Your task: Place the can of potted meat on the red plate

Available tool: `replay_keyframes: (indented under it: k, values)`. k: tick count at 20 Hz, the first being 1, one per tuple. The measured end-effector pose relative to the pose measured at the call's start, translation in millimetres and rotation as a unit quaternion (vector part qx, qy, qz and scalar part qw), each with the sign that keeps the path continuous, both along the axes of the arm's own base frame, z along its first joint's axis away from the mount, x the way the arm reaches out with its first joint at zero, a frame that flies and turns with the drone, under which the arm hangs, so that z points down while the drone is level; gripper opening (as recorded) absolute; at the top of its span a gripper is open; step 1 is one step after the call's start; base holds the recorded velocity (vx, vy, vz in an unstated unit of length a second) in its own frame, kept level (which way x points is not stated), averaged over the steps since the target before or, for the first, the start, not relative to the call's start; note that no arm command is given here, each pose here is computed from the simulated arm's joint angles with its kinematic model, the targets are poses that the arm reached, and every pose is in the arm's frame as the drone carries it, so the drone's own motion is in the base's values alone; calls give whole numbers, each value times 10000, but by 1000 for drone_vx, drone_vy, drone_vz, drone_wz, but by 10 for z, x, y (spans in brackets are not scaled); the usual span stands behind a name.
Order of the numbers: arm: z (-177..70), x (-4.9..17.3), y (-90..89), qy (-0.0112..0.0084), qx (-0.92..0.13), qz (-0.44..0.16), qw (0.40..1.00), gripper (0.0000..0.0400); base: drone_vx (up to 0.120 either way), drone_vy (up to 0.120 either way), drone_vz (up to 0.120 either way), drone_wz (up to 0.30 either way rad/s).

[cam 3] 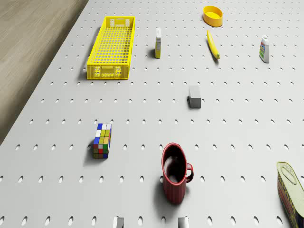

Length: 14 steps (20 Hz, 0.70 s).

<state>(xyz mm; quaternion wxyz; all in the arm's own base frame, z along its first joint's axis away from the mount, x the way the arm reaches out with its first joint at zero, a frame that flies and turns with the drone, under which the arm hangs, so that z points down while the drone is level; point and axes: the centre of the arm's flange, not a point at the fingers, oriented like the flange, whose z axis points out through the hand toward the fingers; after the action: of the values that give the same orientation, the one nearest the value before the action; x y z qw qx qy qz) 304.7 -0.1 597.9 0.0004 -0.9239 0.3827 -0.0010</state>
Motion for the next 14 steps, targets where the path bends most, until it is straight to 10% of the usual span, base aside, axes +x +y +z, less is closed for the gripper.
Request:
replay_keyframes:
  k: [5, 14]
  values:
    - [365, -37, -1, -20, 0, 0, 10000, 400, 0, -40, 0, 0]
    - [810, -10, 0, -55, 0, 0, 10000, 400, 0, -120, 0, 0]
